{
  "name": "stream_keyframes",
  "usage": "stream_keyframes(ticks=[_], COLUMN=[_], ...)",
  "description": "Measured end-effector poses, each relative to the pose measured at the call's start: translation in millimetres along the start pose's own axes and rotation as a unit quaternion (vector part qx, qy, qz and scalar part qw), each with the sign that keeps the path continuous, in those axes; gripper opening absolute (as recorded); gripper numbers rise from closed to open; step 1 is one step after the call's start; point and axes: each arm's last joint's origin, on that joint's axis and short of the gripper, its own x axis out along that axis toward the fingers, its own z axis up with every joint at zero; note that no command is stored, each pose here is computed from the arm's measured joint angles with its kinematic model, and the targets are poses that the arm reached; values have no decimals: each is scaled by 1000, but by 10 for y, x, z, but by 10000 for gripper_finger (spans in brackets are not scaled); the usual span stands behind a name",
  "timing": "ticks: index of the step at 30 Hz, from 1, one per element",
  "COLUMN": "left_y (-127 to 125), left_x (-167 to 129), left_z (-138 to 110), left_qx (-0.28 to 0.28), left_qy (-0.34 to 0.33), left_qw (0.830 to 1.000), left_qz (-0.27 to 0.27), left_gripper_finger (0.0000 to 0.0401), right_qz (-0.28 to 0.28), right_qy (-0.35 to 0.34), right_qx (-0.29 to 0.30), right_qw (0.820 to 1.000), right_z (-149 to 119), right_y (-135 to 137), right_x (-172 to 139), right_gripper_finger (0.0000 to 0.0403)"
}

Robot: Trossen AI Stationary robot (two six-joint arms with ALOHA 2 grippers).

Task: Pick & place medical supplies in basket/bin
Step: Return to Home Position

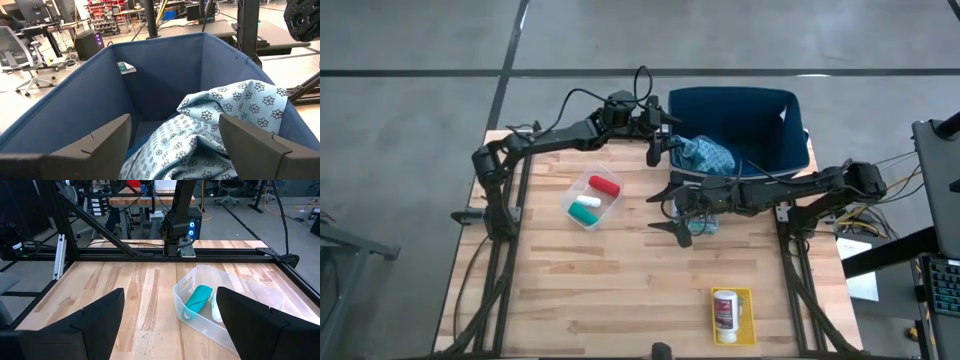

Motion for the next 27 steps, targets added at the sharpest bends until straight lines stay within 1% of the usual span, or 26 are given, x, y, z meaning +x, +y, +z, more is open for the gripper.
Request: stream_keyframes(ticks=[6,13,19,27], left_y=[0,-10,-42,-116], left_x=[-7,-92,-255,-525], left_z=[12,122,283,476], left_qx=[1,7,26,25], left_qy=[-1,-8,-2,15], left_qw=[1000,1000,1000,1000], left_qz=[0,2,1,-4], left_gripper_finger=[302,301,301,292], right_qz=[0,0,0,0], right_qy=[0,0,0,0], right_qx=[-1,0,-1,-2], right_qw=[1000,1000,1000,1000], right_z=[0,0,0,1], right_y=[0,0,1,1], right_x=[0,0,0,-1], right_gripper_finger=[321,318,310,308])
